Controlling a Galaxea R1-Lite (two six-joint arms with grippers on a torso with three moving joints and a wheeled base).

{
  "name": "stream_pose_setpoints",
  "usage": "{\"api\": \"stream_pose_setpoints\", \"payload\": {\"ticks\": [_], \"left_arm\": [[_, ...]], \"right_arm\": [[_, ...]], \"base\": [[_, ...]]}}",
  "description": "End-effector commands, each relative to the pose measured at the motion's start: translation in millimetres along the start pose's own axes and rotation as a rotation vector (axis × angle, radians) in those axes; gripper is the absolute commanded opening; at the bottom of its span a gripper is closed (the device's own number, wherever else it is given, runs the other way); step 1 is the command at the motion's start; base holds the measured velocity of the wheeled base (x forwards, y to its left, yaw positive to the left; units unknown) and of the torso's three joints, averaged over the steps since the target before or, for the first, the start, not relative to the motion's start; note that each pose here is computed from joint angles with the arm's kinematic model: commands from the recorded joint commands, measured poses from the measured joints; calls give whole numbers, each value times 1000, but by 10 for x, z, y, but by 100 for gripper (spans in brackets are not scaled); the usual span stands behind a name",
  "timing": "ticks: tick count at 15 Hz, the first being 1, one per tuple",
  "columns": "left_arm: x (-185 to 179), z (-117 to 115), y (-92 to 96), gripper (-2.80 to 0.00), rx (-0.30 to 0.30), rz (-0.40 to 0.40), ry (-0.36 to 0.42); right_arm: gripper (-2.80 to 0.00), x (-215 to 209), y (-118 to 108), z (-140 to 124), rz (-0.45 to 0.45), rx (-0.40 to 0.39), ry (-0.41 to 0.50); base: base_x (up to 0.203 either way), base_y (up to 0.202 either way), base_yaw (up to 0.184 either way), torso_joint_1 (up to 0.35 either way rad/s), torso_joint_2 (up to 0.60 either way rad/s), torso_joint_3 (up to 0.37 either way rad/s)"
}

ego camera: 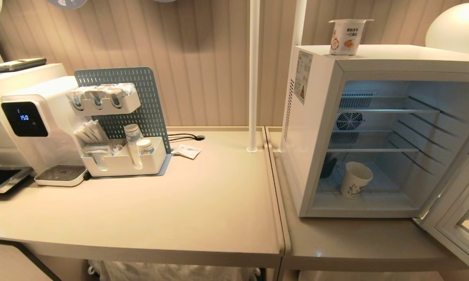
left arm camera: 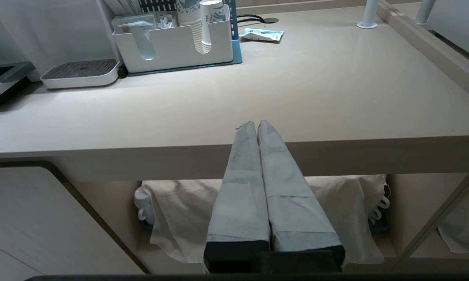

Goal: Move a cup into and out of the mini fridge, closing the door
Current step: Put the yoghurt in the freezer

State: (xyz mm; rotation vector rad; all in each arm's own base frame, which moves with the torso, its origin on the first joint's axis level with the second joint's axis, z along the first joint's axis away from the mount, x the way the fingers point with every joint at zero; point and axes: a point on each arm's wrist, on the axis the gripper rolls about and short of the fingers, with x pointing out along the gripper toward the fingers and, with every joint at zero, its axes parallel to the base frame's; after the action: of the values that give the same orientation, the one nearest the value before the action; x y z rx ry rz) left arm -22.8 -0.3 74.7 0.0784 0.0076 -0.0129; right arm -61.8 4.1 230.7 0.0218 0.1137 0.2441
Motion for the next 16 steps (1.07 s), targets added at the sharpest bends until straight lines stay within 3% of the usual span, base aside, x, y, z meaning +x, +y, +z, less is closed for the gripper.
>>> {"api": "stream_pose_setpoints", "payload": {"ticks": [1,5,7,9,12,16], "left_arm": [[0,0,0,-280,0,0,0],[0,0,0,-280,0,0,0],[0,0,0,-280,1,0,0],[0,0,0,-280,1,0,0],[0,0,0,-280,0,0,0],[0,0,0,-280,0,0,0]], "right_arm": [[-280,404,-93,587,52,58,108],[-280,1198,-155,1627,146,191,129],[-280,1628,-134,1898,199,213,156],[-280,2098,-75,1978,263,205,189],[-280,2736,-21,1984,306,172,148],[-280,3240,-4,1871,297,-8,130]], "base": [[0,0,0,0,0,0],[0,0,0,0,0,0],[0,0,0,0,0,0],[0,0,0,0,0,0],[0,0,0,0,0,0],[0,0,0,0,0,0]]}}
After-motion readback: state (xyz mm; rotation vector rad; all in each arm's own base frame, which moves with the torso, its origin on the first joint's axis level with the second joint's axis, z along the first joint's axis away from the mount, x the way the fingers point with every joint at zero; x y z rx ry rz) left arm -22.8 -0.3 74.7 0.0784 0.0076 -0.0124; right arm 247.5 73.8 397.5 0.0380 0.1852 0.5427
